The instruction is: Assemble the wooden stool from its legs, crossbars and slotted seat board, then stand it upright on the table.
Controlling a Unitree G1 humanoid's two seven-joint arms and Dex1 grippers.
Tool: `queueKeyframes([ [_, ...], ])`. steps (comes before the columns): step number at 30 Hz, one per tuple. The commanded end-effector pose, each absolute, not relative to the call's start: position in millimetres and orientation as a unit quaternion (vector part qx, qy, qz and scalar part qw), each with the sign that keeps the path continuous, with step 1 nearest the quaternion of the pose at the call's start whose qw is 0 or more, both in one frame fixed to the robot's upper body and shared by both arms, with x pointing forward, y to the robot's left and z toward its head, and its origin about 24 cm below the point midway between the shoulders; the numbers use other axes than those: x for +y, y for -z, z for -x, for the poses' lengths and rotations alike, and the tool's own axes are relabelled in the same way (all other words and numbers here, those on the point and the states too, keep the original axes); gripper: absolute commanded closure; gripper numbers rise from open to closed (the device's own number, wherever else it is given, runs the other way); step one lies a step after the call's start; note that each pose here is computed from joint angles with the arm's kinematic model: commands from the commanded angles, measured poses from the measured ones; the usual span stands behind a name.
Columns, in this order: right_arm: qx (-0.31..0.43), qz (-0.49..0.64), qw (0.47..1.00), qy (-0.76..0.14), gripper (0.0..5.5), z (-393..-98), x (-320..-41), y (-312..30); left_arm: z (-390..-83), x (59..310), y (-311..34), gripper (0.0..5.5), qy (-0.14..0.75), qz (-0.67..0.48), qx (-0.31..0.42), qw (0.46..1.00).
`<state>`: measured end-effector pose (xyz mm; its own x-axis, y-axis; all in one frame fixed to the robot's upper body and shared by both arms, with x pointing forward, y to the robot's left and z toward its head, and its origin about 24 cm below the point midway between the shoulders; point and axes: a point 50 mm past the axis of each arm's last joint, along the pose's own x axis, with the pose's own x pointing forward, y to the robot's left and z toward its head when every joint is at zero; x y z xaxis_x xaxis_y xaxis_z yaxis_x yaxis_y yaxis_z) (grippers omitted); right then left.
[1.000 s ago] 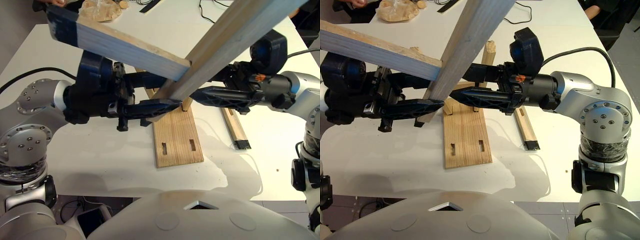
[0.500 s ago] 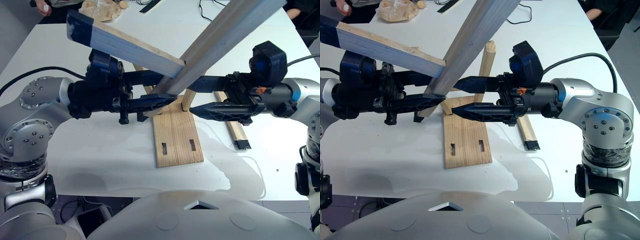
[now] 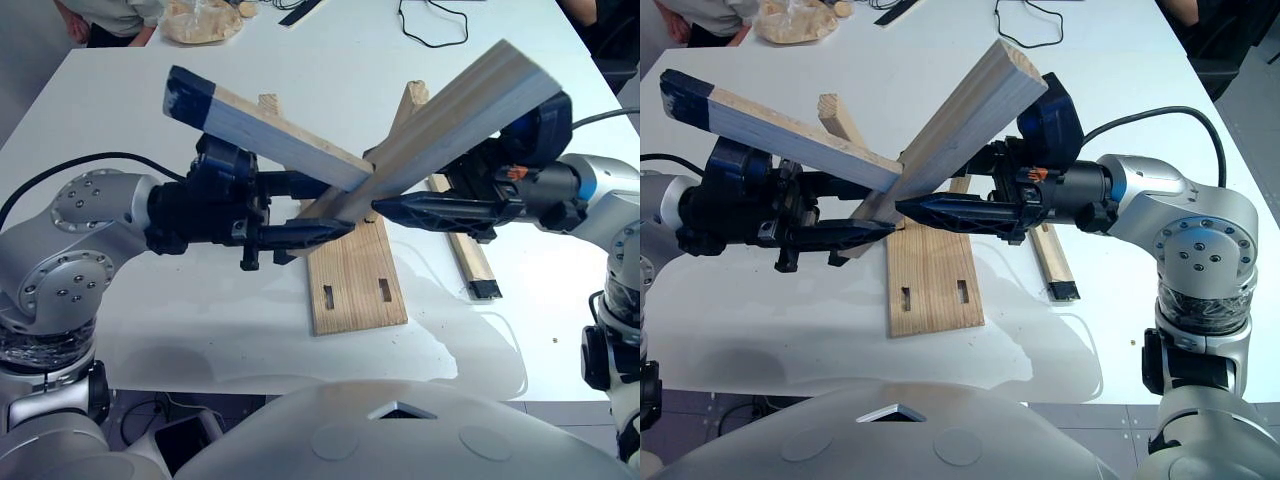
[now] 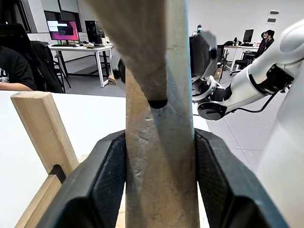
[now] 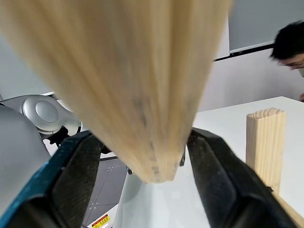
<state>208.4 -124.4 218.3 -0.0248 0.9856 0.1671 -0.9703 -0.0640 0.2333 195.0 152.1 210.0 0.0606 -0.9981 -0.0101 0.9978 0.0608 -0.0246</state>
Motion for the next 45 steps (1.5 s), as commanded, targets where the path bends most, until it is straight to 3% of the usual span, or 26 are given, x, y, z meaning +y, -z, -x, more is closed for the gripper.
queueKeyframes([
  [1,0.03,-0.13,0.688,-0.713,2.95,-207,-123,-216,-195,152,-210,3.49,0.686,0.001,0.015,0.728],
  [4,0.034,-0.126,0.691,-0.711,3.43,-207,-122,-212,-196,152,-211,3.49,0.687,0.003,0.014,0.727],
  [10,0.036,-0.115,0.699,-0.705,3.48,-206,-123,-207,-199,155,-212,3.49,0.685,0.023,0.027,0.728],
  [11,0.031,-0.12,0.699,-0.705,3.49,-207,-124,-209,-200,157,-210,3.13,0.682,0.025,0.036,0.73],
  [21,0.008,-0.13,0.717,-0.685,3.49,-221,-138,-225,-201,183,-172,1.83,0.612,0.024,0.093,0.785],
  [29,0.075,-0.024,0.726,-0.683,3.49,-225,-168,-215,-189,212,-138,1.83,0.564,0.005,0.146,0.813],
  [35,0.146,0.038,0.697,-0.701,3.49,-220,-177,-187,-187,212,-127,1.83,0.553,-0.005,0.149,0.819],
  [45,0.203,0.084,0.67,-0.709,3.49,-210,-183,-152,-190,212,-130,1.83,0.548,-0.003,0.141,0.824],
])
